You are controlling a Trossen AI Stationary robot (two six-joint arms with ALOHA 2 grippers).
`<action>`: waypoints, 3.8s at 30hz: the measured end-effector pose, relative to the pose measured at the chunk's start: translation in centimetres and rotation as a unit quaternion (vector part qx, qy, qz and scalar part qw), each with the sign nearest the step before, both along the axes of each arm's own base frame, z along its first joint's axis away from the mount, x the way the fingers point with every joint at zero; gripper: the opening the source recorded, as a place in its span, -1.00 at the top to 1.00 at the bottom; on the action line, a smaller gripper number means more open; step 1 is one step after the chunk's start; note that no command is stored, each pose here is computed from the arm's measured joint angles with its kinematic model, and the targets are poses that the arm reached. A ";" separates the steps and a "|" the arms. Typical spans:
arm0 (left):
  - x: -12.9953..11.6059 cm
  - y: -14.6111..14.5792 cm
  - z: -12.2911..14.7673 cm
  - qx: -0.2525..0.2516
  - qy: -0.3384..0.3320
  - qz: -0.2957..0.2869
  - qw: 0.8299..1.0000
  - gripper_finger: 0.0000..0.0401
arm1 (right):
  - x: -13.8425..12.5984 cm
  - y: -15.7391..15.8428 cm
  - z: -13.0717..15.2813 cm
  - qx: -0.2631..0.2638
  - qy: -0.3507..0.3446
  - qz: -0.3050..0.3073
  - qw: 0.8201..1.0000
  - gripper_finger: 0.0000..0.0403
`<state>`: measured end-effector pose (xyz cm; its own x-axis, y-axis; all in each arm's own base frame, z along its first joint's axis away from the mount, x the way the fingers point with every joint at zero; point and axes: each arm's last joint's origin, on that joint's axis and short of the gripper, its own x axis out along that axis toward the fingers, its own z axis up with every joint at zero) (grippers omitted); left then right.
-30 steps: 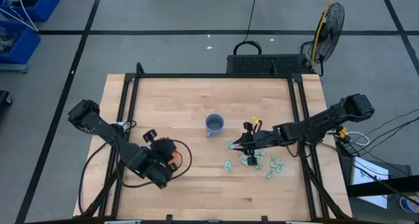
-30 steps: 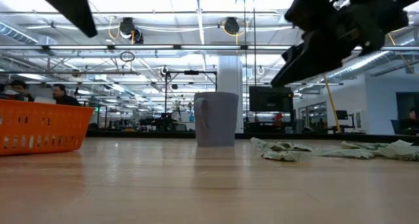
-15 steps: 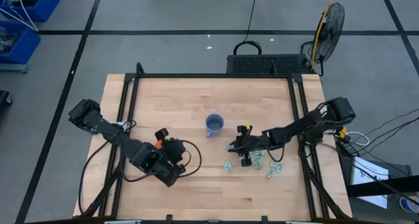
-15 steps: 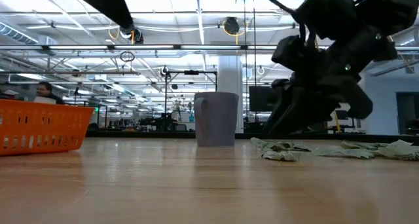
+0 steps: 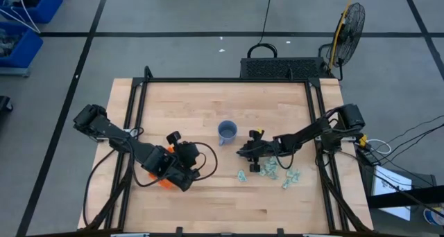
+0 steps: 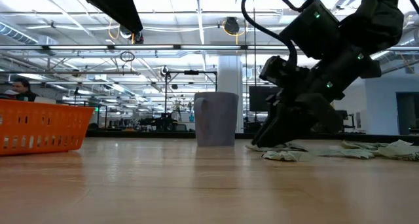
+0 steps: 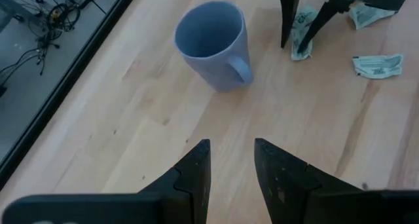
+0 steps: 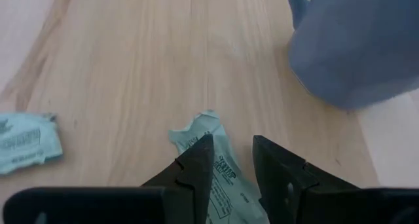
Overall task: Pick and place Stevia / Truvia into bins
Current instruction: Put the green stevia packet into the orange basket
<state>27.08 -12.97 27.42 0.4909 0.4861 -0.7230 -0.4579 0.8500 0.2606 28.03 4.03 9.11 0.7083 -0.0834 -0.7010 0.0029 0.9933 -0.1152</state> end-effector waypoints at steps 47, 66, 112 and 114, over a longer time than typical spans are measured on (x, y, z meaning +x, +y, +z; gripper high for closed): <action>-5.3 3.3 4.9 0.104 -0.023 0.017 0.994 0.38 | 13.8 4.8 8.9 0.008 -0.268 0.048 0.962 1.00; -6.3 4.1 6.5 0.101 -0.116 0.075 0.985 0.38 | 24.6 2.2 5.1 0.039 -0.319 0.049 0.946 0.96; -1.3 0.4 -5.6 -0.162 -0.289 -0.145 0.932 0.38 | 6.9 10.5 16.9 -0.006 0.254 0.097 0.962 0.61; -0.7 0.2 -6.4 -0.167 -0.307 -0.148 0.925 0.38 | 6.3 10.7 17.3 -0.007 0.261 0.095 0.961 0.61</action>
<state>26.38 -12.78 20.98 0.9344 0.0654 -0.3502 -0.1678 0.9480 -0.2705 34.36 14.71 26.39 0.2638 0.0018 -0.9646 -0.2405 0.9685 -0.0640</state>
